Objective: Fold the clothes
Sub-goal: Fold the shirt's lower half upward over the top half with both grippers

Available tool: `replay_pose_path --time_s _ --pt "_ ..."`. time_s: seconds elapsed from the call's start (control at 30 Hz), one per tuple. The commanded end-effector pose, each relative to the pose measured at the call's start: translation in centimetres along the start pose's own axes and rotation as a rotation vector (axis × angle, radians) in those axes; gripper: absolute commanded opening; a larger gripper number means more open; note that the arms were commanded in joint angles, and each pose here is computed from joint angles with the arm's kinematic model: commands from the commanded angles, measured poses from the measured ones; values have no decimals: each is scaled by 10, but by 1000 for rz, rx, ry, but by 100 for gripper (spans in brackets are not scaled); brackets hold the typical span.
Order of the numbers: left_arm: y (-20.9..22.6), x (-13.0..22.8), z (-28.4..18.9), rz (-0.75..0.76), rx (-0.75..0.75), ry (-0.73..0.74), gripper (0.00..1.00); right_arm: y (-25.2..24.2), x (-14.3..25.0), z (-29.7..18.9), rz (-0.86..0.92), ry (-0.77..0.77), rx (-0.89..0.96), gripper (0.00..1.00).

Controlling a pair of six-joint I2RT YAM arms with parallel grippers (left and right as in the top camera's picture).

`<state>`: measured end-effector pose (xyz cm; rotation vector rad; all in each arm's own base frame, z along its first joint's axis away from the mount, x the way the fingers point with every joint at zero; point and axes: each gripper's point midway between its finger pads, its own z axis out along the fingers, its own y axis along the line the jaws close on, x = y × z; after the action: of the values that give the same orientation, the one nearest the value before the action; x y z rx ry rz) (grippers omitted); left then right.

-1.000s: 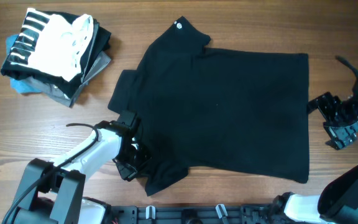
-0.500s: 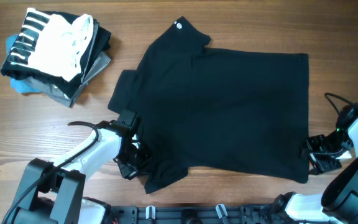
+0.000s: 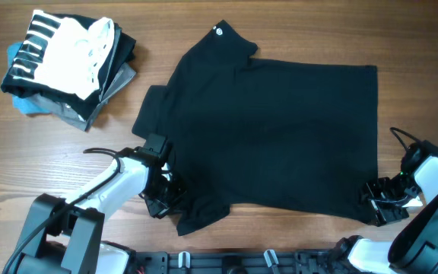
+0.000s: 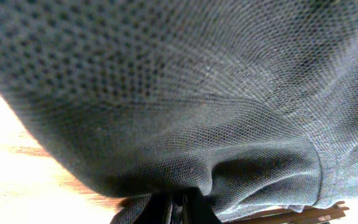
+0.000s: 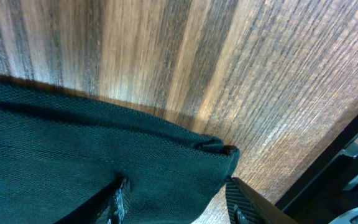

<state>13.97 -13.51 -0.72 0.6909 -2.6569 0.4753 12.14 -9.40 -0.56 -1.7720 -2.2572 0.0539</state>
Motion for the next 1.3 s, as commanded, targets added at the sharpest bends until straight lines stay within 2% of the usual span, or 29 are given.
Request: replay_pose_path --time_s 0.0,0.07,0.17,0.2,0.3,0.4,0.5,0.63,0.73,0.87,1.0,1.17,1.27 --pt "0 -3 1 26 -5 -15 7 2 -2 23 25 -4 -3 55" --pt "1 -4 1 26 -7 -18 8 3 -4 24 31 -18 -5 54" --pt "0 -5 1 30 -5 -26 9 7 -6 27 20 -26 -28 11" --pt "0 -5 1 30 -5 -26 9 7 -6 27 12 -28 -30 4" --pt "0 -5 1 30 -4 -25 9 17 -12 17 -64 -52 -75 4" --pt "0 -5 1 28 -6 -23 4 21 -17 -8 -77 -88 -103 4" --pt "0 1 0 20 0 5 4 28 -20 -38 -101 -127 -164 4" --pt "-21 -6 -13 88 44 -20 4 74 -11 -65 -304 -123 -434 4" --pt "-46 -16 -32 192 94 -80 4 94 -9 -76 -361 -129 -548 4" --pt "-55 -39 -48 215 59 -197 4 103 -13 -81 -362 -147 -594 4" --pt "-84 -61 -74 282 98 -323 4 121 -19 -96 -395 -189 -698 4" --pt "-100 -97 -94 306 101 -528 4 130 -29 -105 -374 -237 -736 4" --pt "-118 -106 -104 332 166 -589 4 128 -33 -103 -333 -241 -719 4"
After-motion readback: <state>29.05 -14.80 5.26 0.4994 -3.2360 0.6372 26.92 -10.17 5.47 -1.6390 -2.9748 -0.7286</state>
